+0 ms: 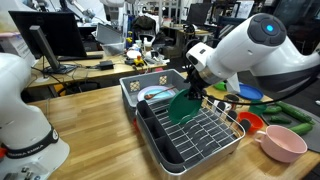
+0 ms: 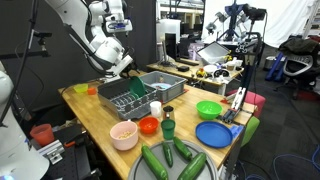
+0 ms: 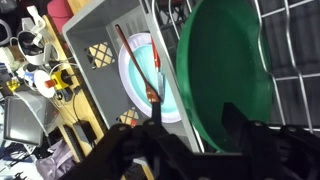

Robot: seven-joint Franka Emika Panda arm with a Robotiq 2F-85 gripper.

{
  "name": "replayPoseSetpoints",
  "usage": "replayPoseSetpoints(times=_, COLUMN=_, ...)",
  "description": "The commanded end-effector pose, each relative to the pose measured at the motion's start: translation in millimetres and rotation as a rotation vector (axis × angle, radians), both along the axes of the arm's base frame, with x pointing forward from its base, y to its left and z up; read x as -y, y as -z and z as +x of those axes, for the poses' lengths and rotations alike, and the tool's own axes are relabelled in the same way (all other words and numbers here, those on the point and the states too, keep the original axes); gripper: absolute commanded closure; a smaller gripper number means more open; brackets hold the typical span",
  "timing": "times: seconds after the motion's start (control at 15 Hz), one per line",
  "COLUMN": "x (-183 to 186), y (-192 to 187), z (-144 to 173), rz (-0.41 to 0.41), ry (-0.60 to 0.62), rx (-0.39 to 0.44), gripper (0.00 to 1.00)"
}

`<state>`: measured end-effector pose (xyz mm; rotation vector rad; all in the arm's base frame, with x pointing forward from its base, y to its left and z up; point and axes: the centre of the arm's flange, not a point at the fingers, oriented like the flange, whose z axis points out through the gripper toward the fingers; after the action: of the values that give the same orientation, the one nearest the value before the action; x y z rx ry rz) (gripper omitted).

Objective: Put the green plate on the dish rack

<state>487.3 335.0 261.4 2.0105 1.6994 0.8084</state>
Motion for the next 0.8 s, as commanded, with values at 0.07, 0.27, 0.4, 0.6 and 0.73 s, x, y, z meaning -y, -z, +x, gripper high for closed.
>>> replayPoseSetpoints(times=0.07, x=10, y=-35, z=2, rz=0.045, ry=-0.019, rx=0.053, gripper=0.01)
replayPoseSetpoints(times=0.27, x=11, y=-61, z=5, rz=0.072, ry=-0.027, rx=0.086, gripper=0.00)
replayPoseSetpoints(times=0.4, x=13, y=-71, z=6, rz=0.097, ry=-0.018, rx=0.079, gripper=0.00)
replayPoseSetpoints(times=0.6, x=18, y=-73, z=7, rz=0.175, ry=-0.001, rx=0.006, gripper=0.00)
replayPoseSetpoints(times=0.73, x=12, y=-66, z=4, rz=0.181, ry=0.008, rx=0.022, gripper=0.00)
